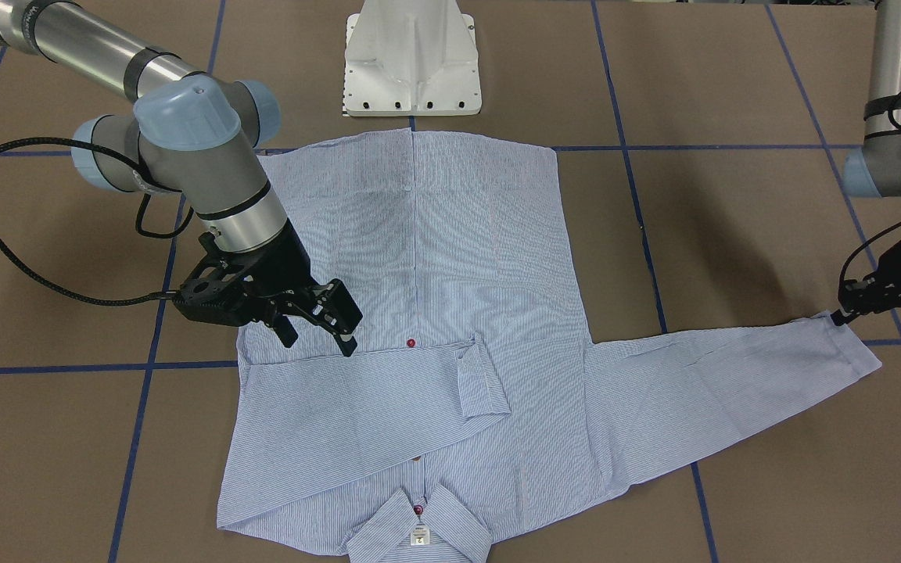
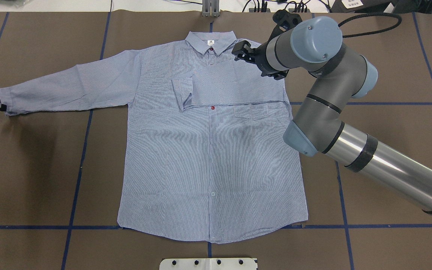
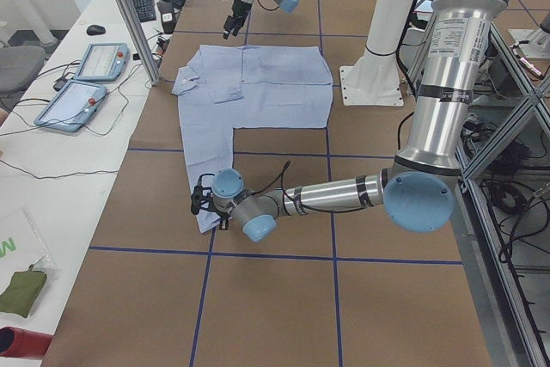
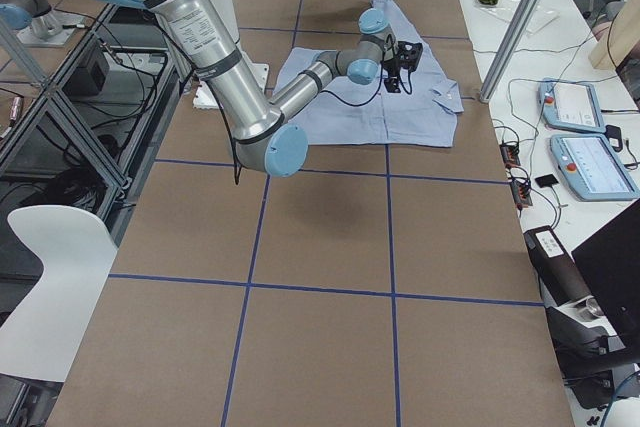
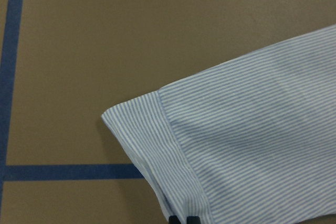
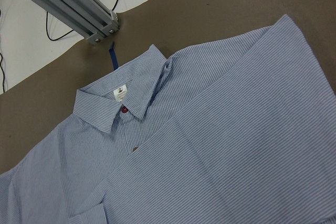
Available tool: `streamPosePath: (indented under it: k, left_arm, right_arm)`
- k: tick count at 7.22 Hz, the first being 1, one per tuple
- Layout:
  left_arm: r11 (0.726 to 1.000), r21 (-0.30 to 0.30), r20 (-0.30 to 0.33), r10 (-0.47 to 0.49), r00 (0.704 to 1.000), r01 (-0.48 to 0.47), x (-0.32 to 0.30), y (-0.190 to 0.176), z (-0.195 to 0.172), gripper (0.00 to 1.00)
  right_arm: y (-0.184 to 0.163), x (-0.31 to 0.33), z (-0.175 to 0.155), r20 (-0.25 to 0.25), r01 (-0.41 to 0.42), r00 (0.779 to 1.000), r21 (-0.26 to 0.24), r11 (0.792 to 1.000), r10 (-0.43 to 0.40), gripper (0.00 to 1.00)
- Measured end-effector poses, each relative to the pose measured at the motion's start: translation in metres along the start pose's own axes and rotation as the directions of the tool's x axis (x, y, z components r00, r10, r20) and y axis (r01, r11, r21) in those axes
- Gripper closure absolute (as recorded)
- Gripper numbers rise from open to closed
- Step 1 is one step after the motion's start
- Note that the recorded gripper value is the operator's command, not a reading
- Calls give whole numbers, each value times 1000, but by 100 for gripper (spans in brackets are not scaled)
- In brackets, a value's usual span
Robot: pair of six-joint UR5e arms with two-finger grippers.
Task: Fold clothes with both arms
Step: 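Grasp the other sleeve cuff with the left gripper while the right arm waits, then fold the held sleeve with the left gripper across the shirt toward the collar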
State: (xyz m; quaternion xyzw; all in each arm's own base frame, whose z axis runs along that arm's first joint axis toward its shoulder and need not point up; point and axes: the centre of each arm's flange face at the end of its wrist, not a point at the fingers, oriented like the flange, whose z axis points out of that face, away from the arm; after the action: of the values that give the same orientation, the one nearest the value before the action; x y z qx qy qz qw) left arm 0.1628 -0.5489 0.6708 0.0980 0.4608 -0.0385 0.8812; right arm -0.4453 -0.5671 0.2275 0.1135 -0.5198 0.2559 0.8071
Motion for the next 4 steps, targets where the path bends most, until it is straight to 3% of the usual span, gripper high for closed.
streamPosePath:
  k: [2, 4]
  left_arm:
    - [998, 56, -50, 38, 998, -35, 48, -20, -26, 100]
    - [994, 110, -118, 9, 993, 4, 126, -67, -50, 100]
  right_arm:
    - [-1, 6, 2, -5, -1, 1000, -1, 1000, 1, 1]
    - [-7, 24, 3, -23, 12, 1000, 2, 1000, -12, 0]
